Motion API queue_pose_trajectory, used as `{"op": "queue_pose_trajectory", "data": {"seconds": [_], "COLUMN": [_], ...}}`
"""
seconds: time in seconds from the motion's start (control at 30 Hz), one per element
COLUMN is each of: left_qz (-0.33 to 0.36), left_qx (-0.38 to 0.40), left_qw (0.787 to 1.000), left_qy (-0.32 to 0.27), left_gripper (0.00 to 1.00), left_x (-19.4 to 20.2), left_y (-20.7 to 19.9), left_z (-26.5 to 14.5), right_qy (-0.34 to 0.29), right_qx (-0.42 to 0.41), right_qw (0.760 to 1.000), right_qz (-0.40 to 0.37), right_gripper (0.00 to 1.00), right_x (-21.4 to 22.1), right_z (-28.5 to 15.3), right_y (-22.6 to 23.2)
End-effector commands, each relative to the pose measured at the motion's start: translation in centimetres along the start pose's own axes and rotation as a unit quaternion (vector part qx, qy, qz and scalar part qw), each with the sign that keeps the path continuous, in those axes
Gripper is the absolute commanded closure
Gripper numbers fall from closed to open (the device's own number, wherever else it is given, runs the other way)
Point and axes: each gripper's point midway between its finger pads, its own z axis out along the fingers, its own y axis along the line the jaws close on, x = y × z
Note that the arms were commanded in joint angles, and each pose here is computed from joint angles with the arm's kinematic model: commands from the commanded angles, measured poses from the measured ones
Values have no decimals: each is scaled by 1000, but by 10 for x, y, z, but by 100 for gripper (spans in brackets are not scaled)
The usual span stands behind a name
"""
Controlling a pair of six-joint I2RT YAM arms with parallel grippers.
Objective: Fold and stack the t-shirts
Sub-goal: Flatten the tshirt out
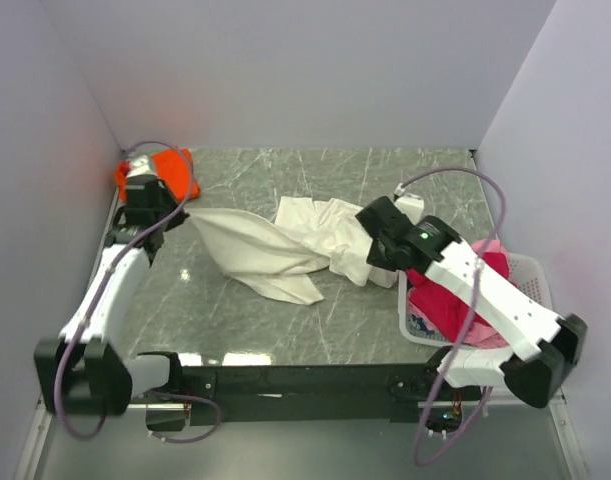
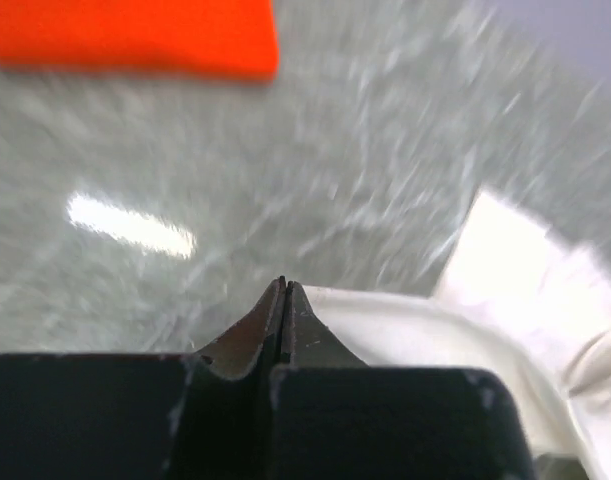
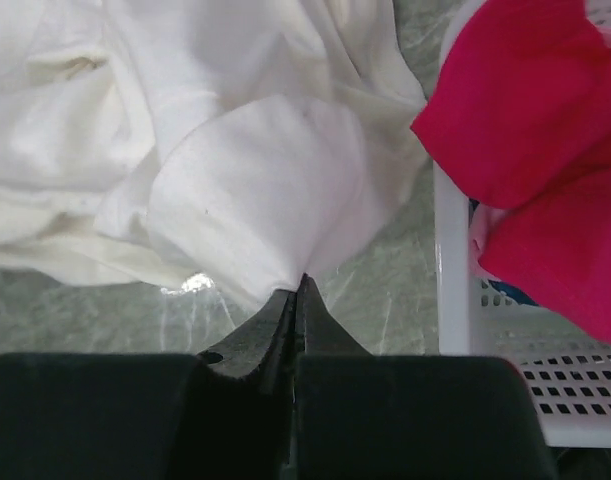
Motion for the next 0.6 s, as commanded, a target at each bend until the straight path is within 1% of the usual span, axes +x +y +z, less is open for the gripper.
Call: {"op": "queue_pose_trajectory", "data": {"seconds": [0.0, 0.07, 0.1, 0.17, 0.23, 0.27, 0.33, 0.37, 0.43, 0.47, 0.57], "left_qz": [-15, -22, -23, -25, -25, -21, -19, -18, -9, -5, 5], "left_qx": [-26, -44, -57, -76, -78, -63, -61, -59, -65, -65, -52], "left_qw": [996, 994, 994, 993, 994, 996, 997, 997, 997, 998, 998], "left_qy": [-88, -100, -92, -86, -67, -62, -48, -42, -28, -22, -18], "left_gripper": [99, 99, 99, 99, 99, 99, 100, 99, 99, 99, 99], "left_x": [-42, -41, -30, -22, -7, -3, 9, 13, 23, 27, 34], "left_y": [11, 22, 31, 46, 54, 50, 53, 54, 58, 59, 59], "left_z": [-39, -50, -48, -46, -41, -41, -37, -36, -32, -31, -32], "right_qy": [-9, -10, -1, 7, 20, 23, 33, 37, 50, 50, 41], "right_qx": [8, 3, 13, 22, 35, 37, 50, 57, 76, 78, 74], "right_qw": [999, 999, 999, 999, 999, 999, 998, 998, 996, 996, 996], "right_qz": [34, 43, 40, 38, 30, 25, 16, 12, 3, -1, -15], "right_gripper": [100, 100, 100, 100, 100, 100, 100, 89, 77, 64, 49], "right_x": [0, 4, 12, 20, 29, 31, 38, 41, 45, 44, 39], "right_z": [-21, -23, -19, -13, -2, 2, 15, 19, 26, 26, 18], "right_y": [-23, -28, -34, -37, -39, -38, -37, -37, -38, -36, -30]}}
